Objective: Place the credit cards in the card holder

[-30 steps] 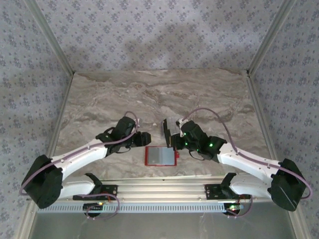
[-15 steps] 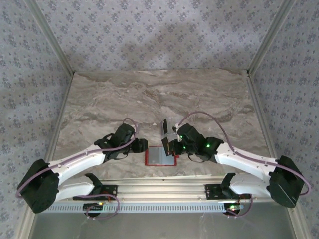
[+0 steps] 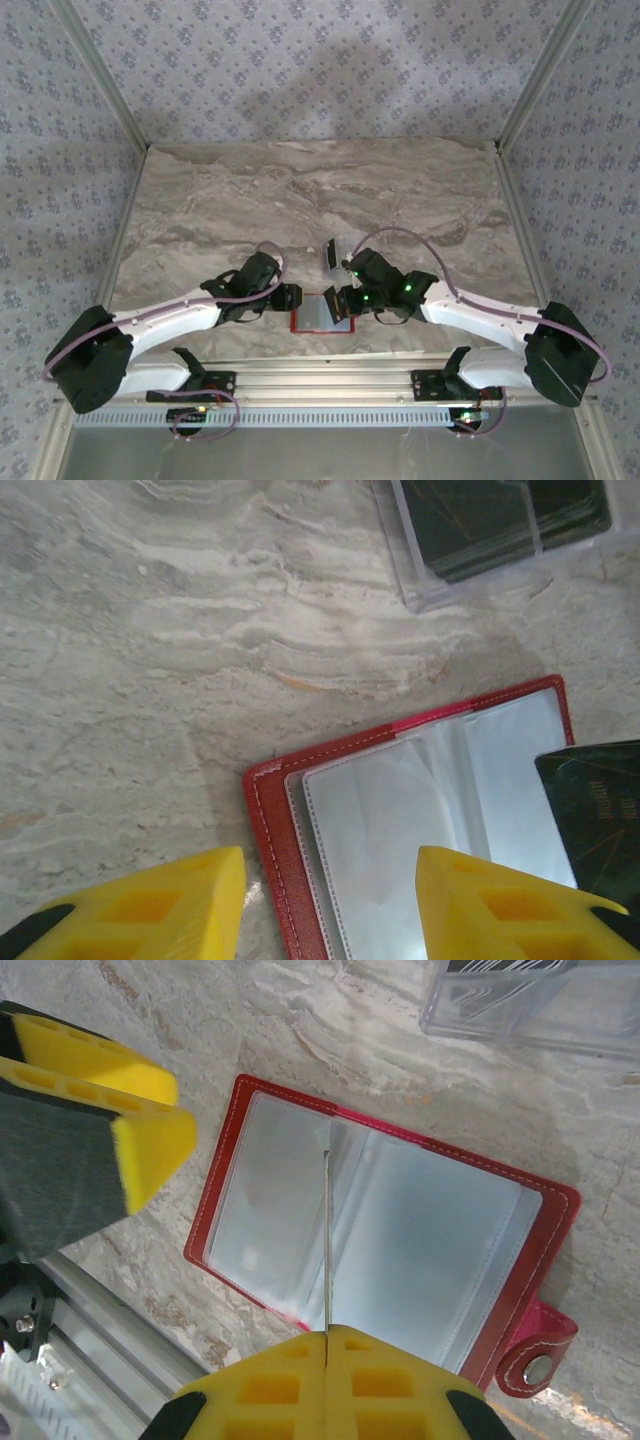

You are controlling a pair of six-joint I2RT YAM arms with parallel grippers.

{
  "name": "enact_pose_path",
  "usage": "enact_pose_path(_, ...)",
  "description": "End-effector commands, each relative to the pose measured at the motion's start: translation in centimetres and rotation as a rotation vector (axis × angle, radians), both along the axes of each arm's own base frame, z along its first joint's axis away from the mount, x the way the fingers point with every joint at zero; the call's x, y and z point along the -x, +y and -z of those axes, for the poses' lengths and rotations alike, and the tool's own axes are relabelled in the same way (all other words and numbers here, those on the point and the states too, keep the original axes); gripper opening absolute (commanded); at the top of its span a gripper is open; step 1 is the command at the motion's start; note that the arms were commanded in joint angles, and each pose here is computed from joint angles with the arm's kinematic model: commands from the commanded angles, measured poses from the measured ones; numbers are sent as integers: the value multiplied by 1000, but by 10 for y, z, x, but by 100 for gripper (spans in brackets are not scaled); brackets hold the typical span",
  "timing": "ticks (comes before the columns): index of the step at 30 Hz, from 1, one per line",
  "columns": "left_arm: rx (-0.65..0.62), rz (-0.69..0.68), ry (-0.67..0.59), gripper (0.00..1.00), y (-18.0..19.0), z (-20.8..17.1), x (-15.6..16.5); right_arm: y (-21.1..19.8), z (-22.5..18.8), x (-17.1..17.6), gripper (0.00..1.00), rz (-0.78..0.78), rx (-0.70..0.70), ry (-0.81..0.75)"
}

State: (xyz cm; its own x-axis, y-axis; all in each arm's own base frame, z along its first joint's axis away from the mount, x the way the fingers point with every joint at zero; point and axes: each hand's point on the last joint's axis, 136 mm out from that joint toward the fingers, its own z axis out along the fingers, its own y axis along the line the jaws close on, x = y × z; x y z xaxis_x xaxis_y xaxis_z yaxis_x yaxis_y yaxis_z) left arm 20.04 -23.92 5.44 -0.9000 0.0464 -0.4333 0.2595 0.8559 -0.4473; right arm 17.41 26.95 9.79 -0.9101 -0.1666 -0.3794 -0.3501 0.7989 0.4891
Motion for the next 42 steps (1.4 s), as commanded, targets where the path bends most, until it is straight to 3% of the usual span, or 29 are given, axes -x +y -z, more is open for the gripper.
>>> enact_pose_path(1,-4,35,-35,45,-13,-3,-5,1,-2,3,0,0,-13,62)
enact_pose_path(21,-63,38,-34,35,-15,16,-1,9,23,2,0,-24,2,172)
enact_pose_path(42,-68,46,-28,32,-19,20,1,15,27,1,0,-30,-32,198)
